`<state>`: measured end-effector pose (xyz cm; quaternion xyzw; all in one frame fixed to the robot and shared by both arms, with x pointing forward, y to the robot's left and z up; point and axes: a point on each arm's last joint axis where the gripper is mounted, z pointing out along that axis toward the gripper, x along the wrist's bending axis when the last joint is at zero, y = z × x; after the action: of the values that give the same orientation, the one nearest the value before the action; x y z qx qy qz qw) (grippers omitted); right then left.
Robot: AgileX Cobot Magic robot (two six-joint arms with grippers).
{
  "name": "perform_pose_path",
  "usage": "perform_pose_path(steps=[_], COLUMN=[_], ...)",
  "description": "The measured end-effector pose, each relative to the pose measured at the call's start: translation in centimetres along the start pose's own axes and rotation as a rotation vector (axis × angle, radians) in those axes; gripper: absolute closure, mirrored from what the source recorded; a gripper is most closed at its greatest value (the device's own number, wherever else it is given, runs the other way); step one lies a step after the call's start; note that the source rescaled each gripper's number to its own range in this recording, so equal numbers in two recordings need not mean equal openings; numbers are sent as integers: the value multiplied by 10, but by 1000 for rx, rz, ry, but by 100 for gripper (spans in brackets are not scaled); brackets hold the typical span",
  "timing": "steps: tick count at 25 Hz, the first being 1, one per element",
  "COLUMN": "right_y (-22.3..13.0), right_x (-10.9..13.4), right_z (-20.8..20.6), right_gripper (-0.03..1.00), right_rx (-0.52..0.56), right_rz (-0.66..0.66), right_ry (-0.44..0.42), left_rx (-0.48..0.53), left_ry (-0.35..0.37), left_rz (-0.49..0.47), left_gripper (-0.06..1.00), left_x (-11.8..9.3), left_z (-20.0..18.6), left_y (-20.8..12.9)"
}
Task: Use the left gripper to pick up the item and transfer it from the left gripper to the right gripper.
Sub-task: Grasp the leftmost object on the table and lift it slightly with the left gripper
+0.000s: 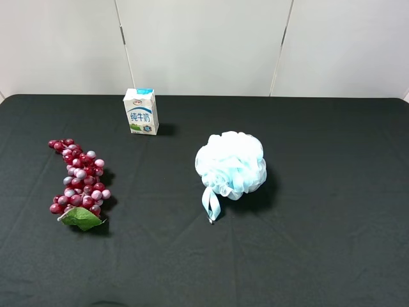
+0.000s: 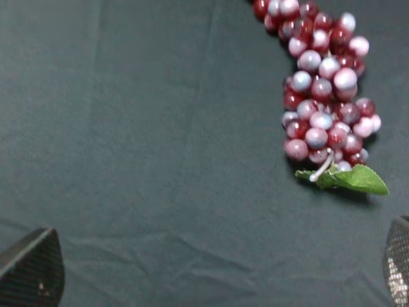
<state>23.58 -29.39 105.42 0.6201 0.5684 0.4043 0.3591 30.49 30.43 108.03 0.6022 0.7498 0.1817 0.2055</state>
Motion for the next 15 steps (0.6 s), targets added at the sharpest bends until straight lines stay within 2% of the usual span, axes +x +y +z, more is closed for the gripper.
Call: perform_pose_path(steps=[6,15], right_y=[0,0], right_x=[0,0], right_z=[0,0], right_gripper=[-3,-3], right_rx=[0,0], right_rz=[0,0], right_ry=[0,0], left_rx=[177,297], left_ry=[9,-49], left_rz=[26,29], left_gripper=[-6,-6], left_x=[-8,-28], left_z=[41,102], left_y=[34,66])
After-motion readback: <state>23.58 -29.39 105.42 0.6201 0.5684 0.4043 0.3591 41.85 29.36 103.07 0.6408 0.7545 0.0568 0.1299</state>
